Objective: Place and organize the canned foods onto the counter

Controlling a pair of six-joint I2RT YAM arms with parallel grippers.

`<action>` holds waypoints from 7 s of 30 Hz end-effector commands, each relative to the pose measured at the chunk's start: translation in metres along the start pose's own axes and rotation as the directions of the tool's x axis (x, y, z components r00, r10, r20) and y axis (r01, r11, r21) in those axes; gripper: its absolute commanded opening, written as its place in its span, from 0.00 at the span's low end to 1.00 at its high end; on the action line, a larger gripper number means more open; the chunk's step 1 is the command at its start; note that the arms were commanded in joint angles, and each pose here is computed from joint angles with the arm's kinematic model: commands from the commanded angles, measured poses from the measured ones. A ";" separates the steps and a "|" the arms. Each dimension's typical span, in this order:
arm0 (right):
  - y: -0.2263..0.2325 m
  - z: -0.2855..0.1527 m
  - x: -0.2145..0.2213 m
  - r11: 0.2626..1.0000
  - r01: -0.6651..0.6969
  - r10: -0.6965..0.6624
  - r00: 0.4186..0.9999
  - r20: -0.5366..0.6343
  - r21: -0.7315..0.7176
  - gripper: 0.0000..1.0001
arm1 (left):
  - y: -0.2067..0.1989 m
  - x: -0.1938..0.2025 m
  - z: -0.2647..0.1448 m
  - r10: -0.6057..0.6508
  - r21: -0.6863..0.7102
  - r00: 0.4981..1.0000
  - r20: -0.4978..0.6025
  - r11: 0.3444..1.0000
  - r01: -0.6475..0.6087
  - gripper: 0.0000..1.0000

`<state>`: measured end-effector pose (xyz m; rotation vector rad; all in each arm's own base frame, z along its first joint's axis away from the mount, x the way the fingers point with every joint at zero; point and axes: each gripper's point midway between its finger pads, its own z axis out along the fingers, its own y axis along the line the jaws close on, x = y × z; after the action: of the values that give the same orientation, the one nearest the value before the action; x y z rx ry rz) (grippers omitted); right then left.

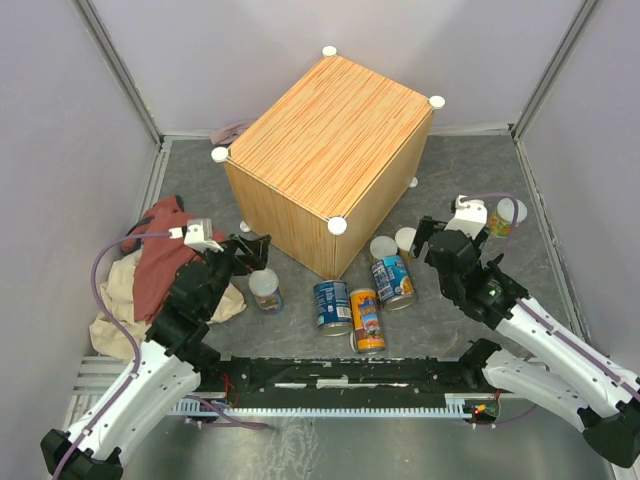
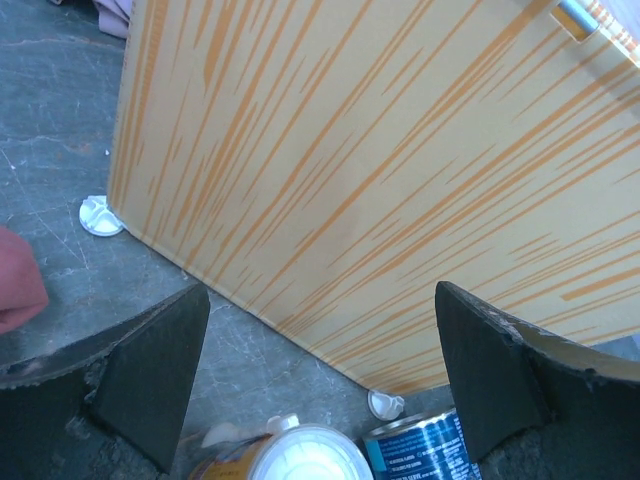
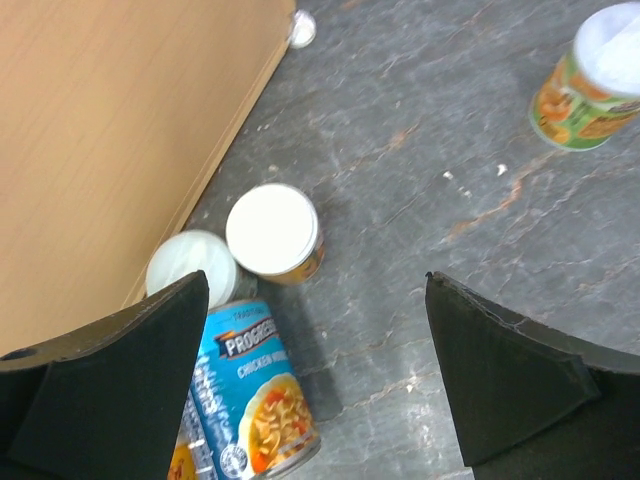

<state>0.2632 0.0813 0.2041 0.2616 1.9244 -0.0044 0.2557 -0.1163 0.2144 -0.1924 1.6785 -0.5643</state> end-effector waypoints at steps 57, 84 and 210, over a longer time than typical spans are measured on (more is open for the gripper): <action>0.022 -0.050 0.044 0.976 0.037 -0.058 0.994 -0.094 -0.216 0.97 | -0.023 0.005 -0.064 -0.006 -0.242 0.807 -0.590 0.955 -0.169 0.99; 0.008 -0.059 0.059 0.968 -0.001 -0.031 0.992 -0.123 -0.251 0.98 | 0.002 0.067 -0.062 0.044 -0.306 0.725 -0.687 0.888 -0.344 0.99; 0.037 -0.088 -0.036 0.923 0.054 -0.046 0.998 0.032 -0.380 0.97 | -0.211 -0.271 0.019 0.266 -0.040 0.941 0.211 0.964 -0.264 0.03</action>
<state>0.1997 0.1174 0.2390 -0.0417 1.9354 0.2675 0.2823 -0.1897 0.4845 0.0497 1.6752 -0.2560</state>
